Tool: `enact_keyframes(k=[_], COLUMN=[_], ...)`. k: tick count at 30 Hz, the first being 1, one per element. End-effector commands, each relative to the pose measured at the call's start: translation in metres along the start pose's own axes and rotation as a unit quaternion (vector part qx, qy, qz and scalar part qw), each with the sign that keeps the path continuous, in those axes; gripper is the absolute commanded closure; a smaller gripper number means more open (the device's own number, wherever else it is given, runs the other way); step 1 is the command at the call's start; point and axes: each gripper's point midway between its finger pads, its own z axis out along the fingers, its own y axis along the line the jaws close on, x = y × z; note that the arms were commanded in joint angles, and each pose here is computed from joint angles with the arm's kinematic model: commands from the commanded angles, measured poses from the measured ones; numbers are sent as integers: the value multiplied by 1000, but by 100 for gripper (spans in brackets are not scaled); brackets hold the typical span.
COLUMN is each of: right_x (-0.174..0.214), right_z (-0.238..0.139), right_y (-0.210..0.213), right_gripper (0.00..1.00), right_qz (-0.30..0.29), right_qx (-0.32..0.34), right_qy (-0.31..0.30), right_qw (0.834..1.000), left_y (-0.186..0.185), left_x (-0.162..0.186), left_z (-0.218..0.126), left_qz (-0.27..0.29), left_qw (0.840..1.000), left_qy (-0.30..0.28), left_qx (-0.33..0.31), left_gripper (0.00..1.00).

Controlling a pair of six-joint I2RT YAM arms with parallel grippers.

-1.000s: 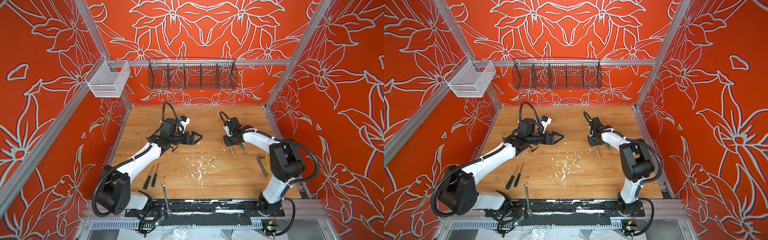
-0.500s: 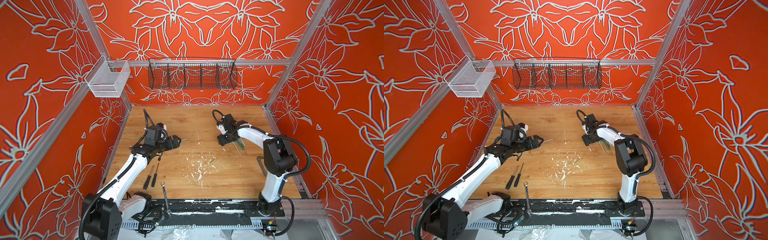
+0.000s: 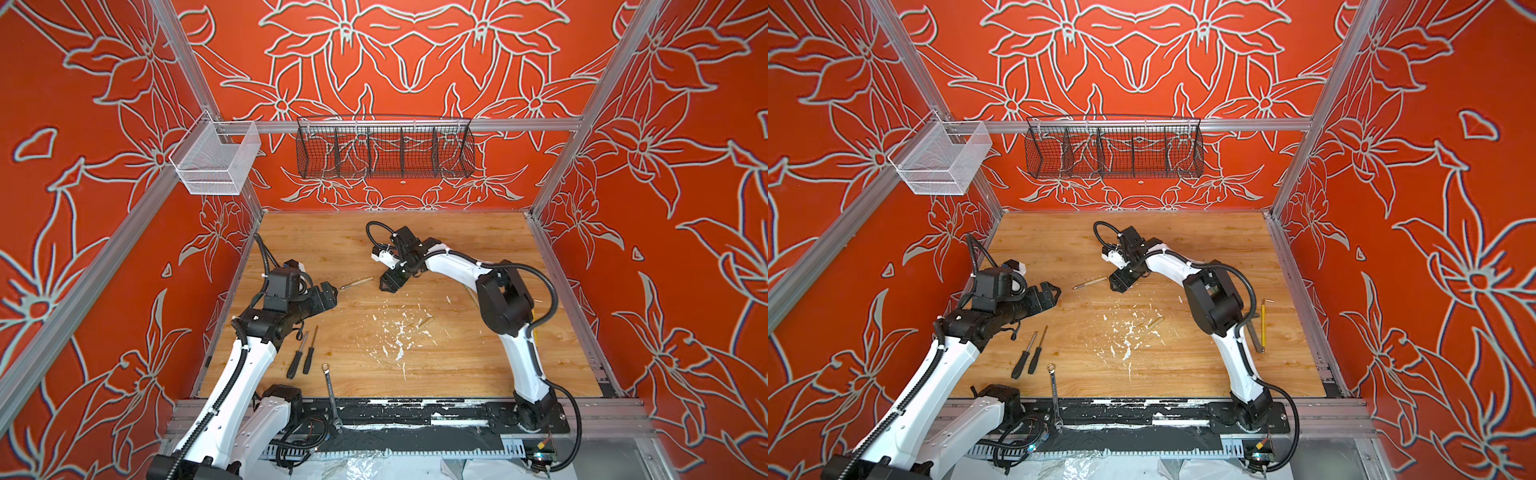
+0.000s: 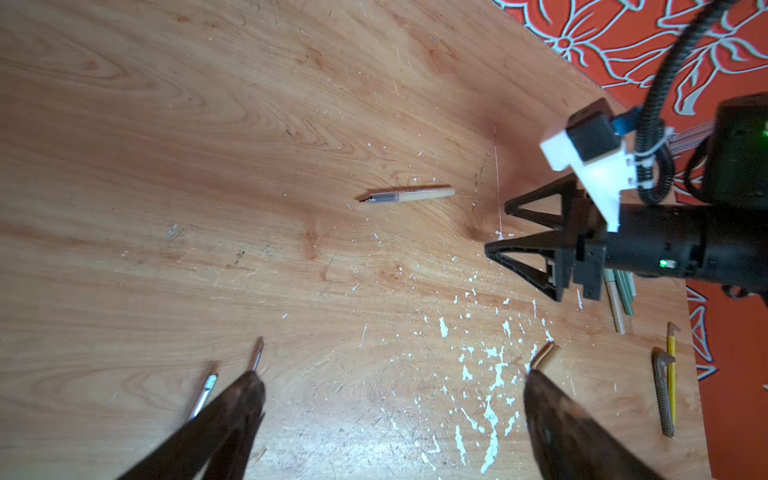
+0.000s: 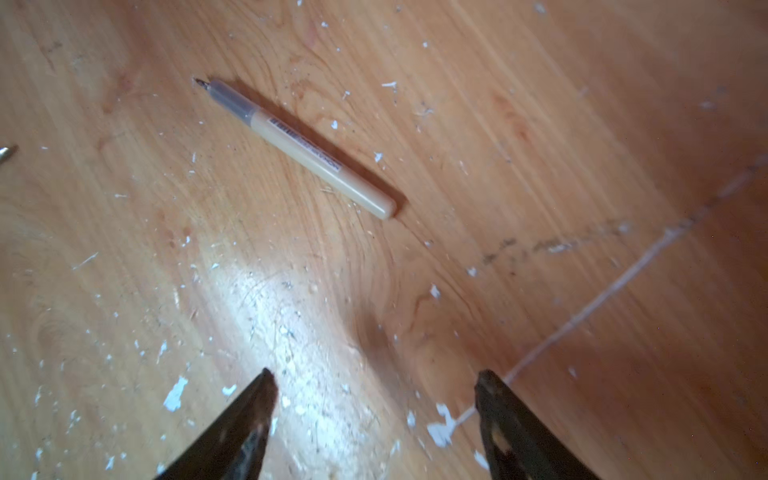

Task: Insert the pens into the pen caps
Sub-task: 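Move the right gripper to the beige fountain pen and grasp it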

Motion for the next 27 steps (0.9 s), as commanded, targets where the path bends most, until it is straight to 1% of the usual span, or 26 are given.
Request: enact_keyframes(k=[1, 5, 9, 17, 25, 27], right_x=[-9, -13, -12, -20, -18, -18], right_z=[9, 23, 40, 62, 77, 78], right_y=[15, 18, 30, 46, 56, 59], right_gripper=[21, 21, 22, 23, 28, 31], right_qz=[-41, -57, -85, -127, -158, -162], right_qx=[-35, -48, -58, -52, -30, -29], right_qy=[2, 18, 36, 63, 86, 86], right_qw=[999, 997, 994, 989, 983, 983], left_y=[7, 10, 10, 9, 11, 10], left_x=[4, 3, 3, 1, -1, -1], left_z=[-10, -17, -19, -23, -30, -30], left_qz=[8, 5, 4, 6, 7, 6], left_qw=[1000, 1000, 1000, 1000, 999, 999], left_qy=[3, -5, -9, -16, -30, -31], left_qx=[-13, -13, -11, -8, -9, -8], left_gripper=[3, 3, 3, 3, 3, 3])
